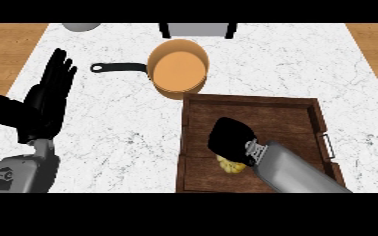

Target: Pick the squash from the tray and place it in the pot

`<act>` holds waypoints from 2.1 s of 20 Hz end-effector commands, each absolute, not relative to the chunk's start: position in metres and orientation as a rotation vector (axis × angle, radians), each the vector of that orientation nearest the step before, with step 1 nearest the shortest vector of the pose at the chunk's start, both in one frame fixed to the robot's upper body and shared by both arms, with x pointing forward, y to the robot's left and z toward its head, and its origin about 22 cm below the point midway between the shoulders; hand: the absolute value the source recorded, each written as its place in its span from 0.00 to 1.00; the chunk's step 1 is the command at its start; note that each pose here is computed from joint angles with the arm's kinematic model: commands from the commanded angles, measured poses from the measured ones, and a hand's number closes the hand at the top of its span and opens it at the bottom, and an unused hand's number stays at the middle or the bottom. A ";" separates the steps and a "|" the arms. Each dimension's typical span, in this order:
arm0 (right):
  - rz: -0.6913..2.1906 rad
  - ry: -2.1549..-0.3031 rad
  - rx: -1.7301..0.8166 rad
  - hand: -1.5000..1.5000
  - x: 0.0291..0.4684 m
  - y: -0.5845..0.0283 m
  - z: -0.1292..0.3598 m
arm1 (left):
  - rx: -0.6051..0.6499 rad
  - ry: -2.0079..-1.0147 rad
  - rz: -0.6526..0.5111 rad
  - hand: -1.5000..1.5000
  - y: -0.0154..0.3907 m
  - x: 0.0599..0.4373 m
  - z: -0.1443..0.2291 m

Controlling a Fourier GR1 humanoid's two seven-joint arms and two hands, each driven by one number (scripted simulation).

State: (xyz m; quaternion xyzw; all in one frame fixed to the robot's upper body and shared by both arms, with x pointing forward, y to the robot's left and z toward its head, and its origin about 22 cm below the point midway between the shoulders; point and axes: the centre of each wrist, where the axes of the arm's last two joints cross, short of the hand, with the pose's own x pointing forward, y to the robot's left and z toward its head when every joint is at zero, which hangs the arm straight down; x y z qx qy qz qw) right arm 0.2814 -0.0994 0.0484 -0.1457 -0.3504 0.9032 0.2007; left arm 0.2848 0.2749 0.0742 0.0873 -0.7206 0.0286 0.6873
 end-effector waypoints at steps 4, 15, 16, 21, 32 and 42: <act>2.584 -1.008 -0.343 1.00 0.284 -0.108 0.021 | 0.215 -1.628 0.078 0.50 0.270 0.288 0.092; 1.874 -1.236 -0.375 1.00 0.271 -0.052 0.043 | 0.177 -1.623 0.060 0.50 0.276 0.289 0.087; 1.827 -1.245 -0.406 1.00 0.272 -0.052 0.044 | 0.183 -1.621 0.045 0.50 0.276 0.290 0.085; 1.604 -1.304 -0.519 1.00 0.267 -0.043 0.059 | 0.137 -1.621 0.023 0.50 0.267 0.293 0.086; 0.832 -1.701 -0.844 1.00 0.260 -0.013 0.153 | 0.113 -1.605 -0.019 0.50 0.254 0.297 0.083; 0.460 -1.683 -1.032 1.00 0.272 0.035 0.205 | 0.103 -1.619 -0.026 0.50 0.246 0.307 0.087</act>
